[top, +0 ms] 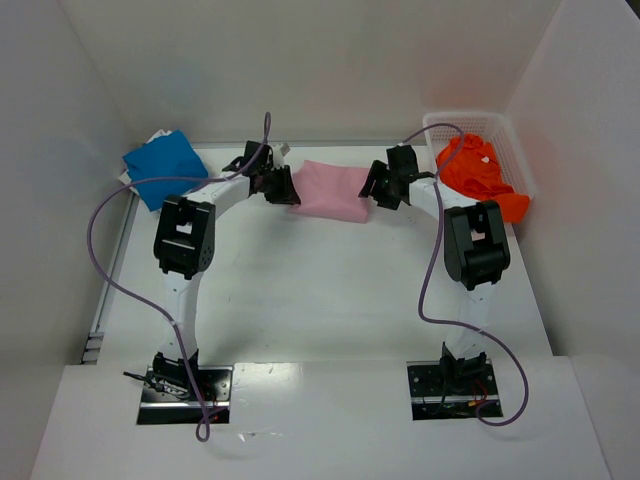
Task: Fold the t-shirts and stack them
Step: Fold the long partially folded tshirt into a neat square
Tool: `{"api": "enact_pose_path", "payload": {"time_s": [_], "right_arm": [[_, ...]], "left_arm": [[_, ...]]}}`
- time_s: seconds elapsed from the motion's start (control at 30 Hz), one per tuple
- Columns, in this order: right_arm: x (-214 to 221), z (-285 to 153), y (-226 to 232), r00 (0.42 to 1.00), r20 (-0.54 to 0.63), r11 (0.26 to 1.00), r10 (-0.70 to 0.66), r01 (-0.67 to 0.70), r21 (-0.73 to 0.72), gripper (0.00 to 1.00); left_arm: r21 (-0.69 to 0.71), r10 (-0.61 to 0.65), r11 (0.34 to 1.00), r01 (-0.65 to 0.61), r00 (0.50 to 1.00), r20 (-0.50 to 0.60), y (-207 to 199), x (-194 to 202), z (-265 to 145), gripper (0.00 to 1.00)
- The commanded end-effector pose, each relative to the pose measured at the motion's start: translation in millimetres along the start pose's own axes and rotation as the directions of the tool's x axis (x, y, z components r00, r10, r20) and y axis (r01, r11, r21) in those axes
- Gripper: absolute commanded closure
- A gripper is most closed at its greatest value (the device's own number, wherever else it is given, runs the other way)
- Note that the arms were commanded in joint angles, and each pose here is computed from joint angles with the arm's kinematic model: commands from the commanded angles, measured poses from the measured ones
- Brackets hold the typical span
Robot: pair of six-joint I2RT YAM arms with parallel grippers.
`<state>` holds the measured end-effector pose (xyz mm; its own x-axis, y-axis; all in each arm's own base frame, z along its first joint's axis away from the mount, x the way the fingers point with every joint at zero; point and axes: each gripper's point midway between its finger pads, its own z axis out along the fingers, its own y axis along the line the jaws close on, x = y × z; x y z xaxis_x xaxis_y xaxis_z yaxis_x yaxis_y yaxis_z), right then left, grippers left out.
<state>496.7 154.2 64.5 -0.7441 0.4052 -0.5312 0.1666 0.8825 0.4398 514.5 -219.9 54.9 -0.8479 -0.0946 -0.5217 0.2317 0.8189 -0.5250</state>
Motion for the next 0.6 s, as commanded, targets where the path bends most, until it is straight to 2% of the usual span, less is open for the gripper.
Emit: {"api": "enact_pose_path", "payload": {"time_s": [0.0,0.07,0.1,0.13,0.23,0.57], "right_arm": [[-10,2,13,0.999,0.033,0.999,-0.005,0.007,-0.037,0.31],[-10,2,13,0.999,0.033,0.999,-0.005,0.007,-0.037,0.31],[-7,6,11,1.0,0.025,0.999,0.006,-0.005,-0.032,0.31],[-6,5,13,1.0,0.02,0.999,0.006,-0.005,-0.039,0.32],[-9,8,14,1.0,0.027,0.999,0.005,-0.004,-0.044,0.33],[-8,8,16,1.0,0.022,0.999,0.005,-0.004,-0.052,0.34]], "left_arm": [[0.036,0.0,0.999,0.0,1.0,0.017,-2,-3,4,0.73],[0.045,0.0,0.999,0.0,1.0,0.014,-4,-2,4,0.79],[0.041,-0.005,0.999,0.005,1.0,0.004,-2,2,5,0.88],[0.039,-0.009,0.999,0.009,1.0,-0.003,0,6,5,0.92],[0.044,-0.001,0.999,0.0,1.0,0.012,-4,2,-1,1.0],[0.049,0.037,0.998,-0.038,0.999,0.031,-20,5,-36,1.0]]}}
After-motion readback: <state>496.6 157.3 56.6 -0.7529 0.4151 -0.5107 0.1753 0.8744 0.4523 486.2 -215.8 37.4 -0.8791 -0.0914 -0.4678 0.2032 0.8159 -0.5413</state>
